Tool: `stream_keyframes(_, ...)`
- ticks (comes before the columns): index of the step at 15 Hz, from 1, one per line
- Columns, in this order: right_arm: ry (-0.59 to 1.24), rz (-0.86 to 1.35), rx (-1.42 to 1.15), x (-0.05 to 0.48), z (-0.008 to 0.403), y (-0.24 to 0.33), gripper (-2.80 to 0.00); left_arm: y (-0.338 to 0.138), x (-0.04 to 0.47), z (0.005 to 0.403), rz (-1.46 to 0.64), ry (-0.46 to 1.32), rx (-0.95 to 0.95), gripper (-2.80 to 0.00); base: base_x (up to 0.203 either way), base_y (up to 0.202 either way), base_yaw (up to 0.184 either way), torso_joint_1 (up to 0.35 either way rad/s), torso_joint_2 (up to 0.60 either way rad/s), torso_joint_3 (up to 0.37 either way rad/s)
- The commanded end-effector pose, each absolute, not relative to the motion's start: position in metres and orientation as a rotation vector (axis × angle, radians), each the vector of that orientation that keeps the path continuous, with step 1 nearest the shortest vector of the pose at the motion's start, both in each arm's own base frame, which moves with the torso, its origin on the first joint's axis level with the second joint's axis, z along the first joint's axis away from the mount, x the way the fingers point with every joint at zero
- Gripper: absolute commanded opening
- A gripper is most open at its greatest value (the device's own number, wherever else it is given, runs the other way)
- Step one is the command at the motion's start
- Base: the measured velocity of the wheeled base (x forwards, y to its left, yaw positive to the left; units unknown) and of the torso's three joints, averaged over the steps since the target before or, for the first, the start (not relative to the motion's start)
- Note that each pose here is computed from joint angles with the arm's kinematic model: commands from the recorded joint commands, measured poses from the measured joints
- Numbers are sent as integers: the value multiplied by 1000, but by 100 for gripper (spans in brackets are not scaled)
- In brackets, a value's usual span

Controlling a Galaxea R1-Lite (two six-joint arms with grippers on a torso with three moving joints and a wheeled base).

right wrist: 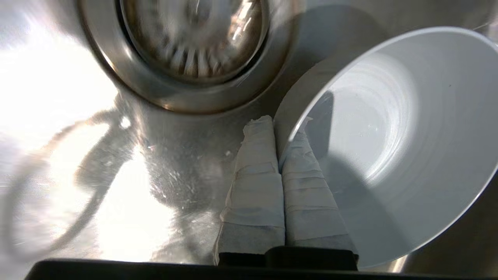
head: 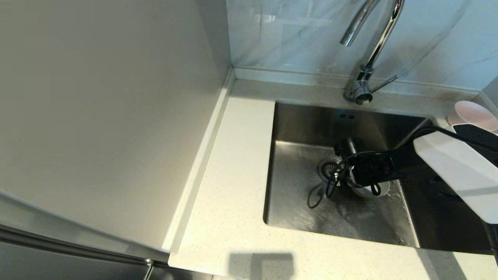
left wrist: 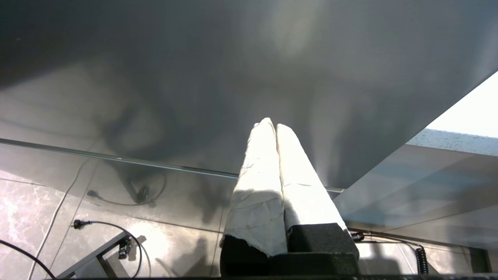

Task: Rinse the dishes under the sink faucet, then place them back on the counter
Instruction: Put a bowl back to the table from the sink

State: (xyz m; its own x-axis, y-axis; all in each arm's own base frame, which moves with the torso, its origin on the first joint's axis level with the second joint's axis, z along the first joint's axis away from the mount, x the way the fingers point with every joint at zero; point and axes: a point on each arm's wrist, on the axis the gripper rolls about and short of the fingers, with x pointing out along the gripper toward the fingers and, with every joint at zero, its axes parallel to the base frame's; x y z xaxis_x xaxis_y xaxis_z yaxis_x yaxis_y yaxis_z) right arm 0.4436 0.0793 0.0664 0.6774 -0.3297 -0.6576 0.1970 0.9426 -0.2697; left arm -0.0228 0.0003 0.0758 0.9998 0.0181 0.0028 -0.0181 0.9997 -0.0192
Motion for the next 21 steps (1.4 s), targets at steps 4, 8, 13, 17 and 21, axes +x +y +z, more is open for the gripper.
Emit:
stream_keyframes(4, 619, -280, -105, 397, 161, 62, -280, 0, -23, 76, 20, -6, -20, -280, 0, 0, 0, 0, 0, 0)
stream_keyframes(8, 522, -77, 13, 353, 222, 56, -280, 0, -23, 76, 20, -6, -21, -280, 0, 0, 0, 0, 0, 0)
stream_keyframes(13, 631, 79, 407, 322, 252, 100, -280, 0, -23, 76, 20, -6, -20, -280, 0, 0, 0, 0, 0, 0)
stream_keyframes(17, 866, 331, 819, 288, 325, 127, -280, 0, -23, 76, 20, -6, -20, -280, 0, 0, 0, 0, 0, 0)
stream_keyframes(21, 1440, 657, 1224, 258, 350, 136, -280, 0, -23, 76, 20, -6, -21, -280, 0, 0, 0, 0, 0, 0)
